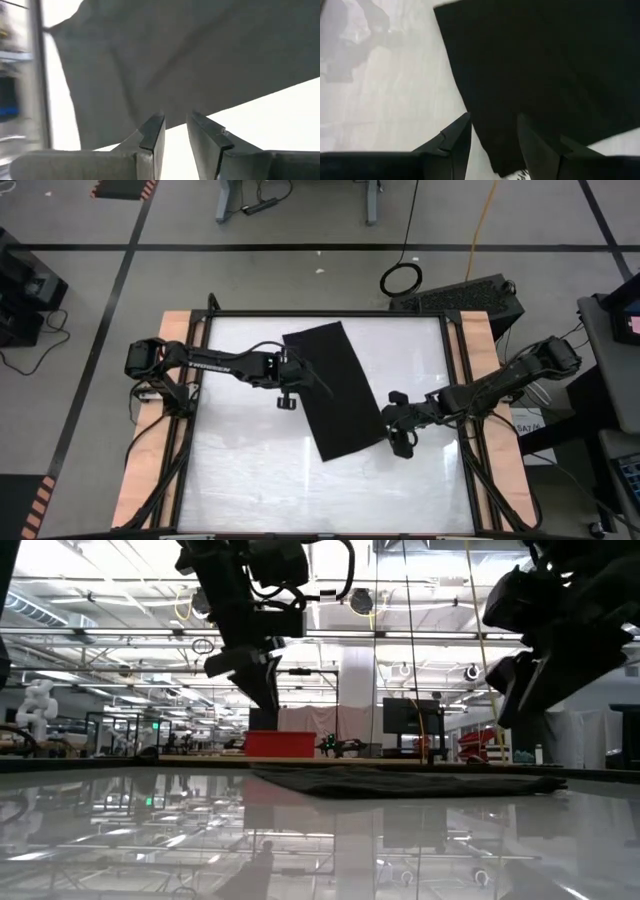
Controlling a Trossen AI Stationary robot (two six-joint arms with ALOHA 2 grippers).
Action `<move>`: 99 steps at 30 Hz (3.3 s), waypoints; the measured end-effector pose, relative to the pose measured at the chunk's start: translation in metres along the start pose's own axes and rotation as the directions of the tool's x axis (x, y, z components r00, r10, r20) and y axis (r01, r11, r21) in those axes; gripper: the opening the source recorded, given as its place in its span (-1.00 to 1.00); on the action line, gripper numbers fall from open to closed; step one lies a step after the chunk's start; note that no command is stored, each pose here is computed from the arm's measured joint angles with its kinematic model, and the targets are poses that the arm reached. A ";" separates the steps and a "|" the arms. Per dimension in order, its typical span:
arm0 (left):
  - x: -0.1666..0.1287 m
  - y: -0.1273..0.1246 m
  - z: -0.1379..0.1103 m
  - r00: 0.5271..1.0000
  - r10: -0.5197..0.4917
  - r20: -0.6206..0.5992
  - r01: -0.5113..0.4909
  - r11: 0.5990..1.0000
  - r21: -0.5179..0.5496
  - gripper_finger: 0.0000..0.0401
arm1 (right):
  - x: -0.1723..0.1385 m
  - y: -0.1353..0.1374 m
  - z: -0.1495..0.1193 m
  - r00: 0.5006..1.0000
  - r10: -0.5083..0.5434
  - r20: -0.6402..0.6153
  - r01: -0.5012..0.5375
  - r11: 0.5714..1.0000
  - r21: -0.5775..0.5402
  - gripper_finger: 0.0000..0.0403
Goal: Roll towel
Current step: Roll the black towel
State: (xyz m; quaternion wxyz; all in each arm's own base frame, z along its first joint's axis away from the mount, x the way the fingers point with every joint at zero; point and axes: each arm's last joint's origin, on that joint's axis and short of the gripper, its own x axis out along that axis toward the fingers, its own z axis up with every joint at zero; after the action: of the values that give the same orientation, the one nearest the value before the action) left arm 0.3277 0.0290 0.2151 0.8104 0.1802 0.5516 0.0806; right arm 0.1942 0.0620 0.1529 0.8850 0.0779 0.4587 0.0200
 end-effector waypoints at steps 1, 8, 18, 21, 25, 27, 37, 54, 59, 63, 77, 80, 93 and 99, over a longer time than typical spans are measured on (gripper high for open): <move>0.000 -0.001 0.000 0.999 -0.036 0.012 0.036 0.999 -0.020 -0.56 | 0.000 0.000 0.000 1.000 -0.002 -0.003 0.002 1.000 -0.010 -0.26; 0.007 -0.012 0.005 0.983 -0.165 0.080 0.173 0.980 -0.101 -0.56 | 0.002 -0.003 0.001 0.993 -0.113 0.032 0.116 0.989 -0.095 -0.26; 0.055 -0.030 0.007 0.972 -0.236 0.014 0.237 0.968 -0.078 -0.56 | 0.032 -0.004 0.000 0.995 -0.096 -0.007 0.095 0.992 -0.088 -0.26; 0.067 -0.035 0.004 0.970 -0.243 -0.023 0.242 0.969 -0.048 -0.56 | 0.046 -0.005 -0.003 0.994 -0.106 -0.034 0.104 0.992 -0.069 -0.26; 0.076 -0.038 0.003 0.973 -0.224 -0.056 0.224 0.974 0.005 -0.56 | 0.061 -0.003 -0.005 0.997 -0.070 -0.045 0.069 0.997 -0.022 -0.26; 0.078 -0.038 0.003 0.974 -0.216 -0.064 0.219 0.975 0.040 -0.56 | 0.066 0.002 -0.006 0.999 -0.030 -0.032 0.031 1.000 0.006 -0.26; 0.076 -0.032 0.000 0.989 -0.056 -0.137 0.090 0.963 0.256 -0.56 | 0.082 0.024 -0.005 0.993 0.077 0.090 -0.078 0.997 0.001 -0.26; -0.003 -0.076 0.033 0.972 -0.234 0.006 0.226 0.945 0.236 -0.56 | 0.030 0.037 -0.002 0.991 0.074 0.113 -0.021 0.911 -0.412 -0.16; -0.002 -0.127 0.028 0.961 -0.265 0.072 0.221 0.902 0.371 -0.56 | 0.041 0.048 -0.013 0.995 0.073 0.069 -0.029 0.868 -0.496 -0.06; -0.001 -0.151 0.026 0.954 -0.247 0.171 0.156 0.893 0.423 -0.49 | 0.049 0.051 -0.019 0.997 0.041 0.065 -0.002 0.858 -0.514 -0.03; 0.027 -0.173 0.019 0.936 -0.269 0.228 0.164 0.904 0.395 -0.02 | 0.052 0.052 -0.018 0.995 0.044 0.085 0.006 0.856 -0.517 -0.17; 0.034 -0.176 0.020 0.933 -0.271 0.237 0.163 0.905 0.392 -0.06 | 0.052 0.052 -0.019 0.996 0.040 0.078 0.006 0.855 -0.518 -0.20; 0.003 -0.167 0.022 0.926 -0.234 0.295 0.121 0.926 0.356 -0.17 | 0.054 0.051 -0.020 0.997 0.028 0.071 0.013 0.857 -0.514 -0.26; -0.011 -0.176 0.022 0.899 -0.291 0.326 0.153 0.909 0.388 -0.17 | 0.054 0.049 -0.022 0.999 0.001 0.045 0.023 0.852 -0.523 -0.20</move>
State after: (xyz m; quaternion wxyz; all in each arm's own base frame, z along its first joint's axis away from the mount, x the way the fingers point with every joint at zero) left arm 0.3321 -0.1418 0.1647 0.8592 0.2697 0.4081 -0.1502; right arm 0.2087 0.1188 0.1043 0.8827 -0.1678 0.4169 0.1371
